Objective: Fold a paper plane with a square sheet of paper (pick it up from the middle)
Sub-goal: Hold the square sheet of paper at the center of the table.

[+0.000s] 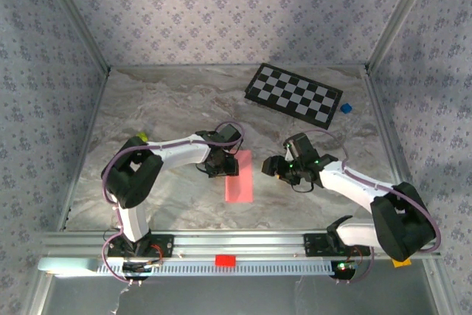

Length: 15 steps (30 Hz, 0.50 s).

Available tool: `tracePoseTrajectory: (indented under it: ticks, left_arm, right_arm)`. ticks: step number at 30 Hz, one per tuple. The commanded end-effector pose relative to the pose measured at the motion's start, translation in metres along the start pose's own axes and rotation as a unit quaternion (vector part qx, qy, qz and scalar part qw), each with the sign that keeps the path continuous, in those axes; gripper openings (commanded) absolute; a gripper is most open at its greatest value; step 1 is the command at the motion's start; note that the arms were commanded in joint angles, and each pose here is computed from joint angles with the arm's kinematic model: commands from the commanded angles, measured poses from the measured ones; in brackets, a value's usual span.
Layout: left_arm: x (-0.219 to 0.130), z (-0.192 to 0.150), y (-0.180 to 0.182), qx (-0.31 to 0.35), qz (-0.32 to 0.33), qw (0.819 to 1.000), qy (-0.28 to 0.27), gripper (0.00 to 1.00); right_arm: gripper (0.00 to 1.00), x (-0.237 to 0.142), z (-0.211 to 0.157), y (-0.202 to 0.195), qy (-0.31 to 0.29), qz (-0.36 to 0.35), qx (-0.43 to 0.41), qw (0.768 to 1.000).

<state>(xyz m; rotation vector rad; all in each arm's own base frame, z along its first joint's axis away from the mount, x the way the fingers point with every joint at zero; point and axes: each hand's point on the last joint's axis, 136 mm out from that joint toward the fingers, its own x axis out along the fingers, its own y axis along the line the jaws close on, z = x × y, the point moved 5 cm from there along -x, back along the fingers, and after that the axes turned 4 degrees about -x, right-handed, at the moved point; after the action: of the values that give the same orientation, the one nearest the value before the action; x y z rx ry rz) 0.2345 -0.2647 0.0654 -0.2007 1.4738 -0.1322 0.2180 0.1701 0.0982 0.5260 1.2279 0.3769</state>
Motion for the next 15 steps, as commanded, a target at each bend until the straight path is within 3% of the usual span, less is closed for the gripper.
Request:
tracePoseTrajectory:
  ticks: [1, 11, 15]
  left_arm:
    - [0.036, -0.006, 0.013, -0.004, 0.033, 0.999, 0.015, 0.52]
    - [0.038, -0.008, 0.013, -0.007, 0.034, 0.999, 0.017, 0.52]
    - [0.038, -0.008, 0.012, -0.006, 0.034, 0.999, 0.016, 0.52]
  right_arm:
    - [0.58, 0.000, 0.007, 0.011, -0.005, 0.014, -0.016, 1.000]
    - [0.55, 0.005, 0.006, 0.015, 0.002, 0.010, -0.023, 1.000]
    - [0.43, 0.010, 0.006, 0.021, 0.011, 0.025, -0.030, 0.999]
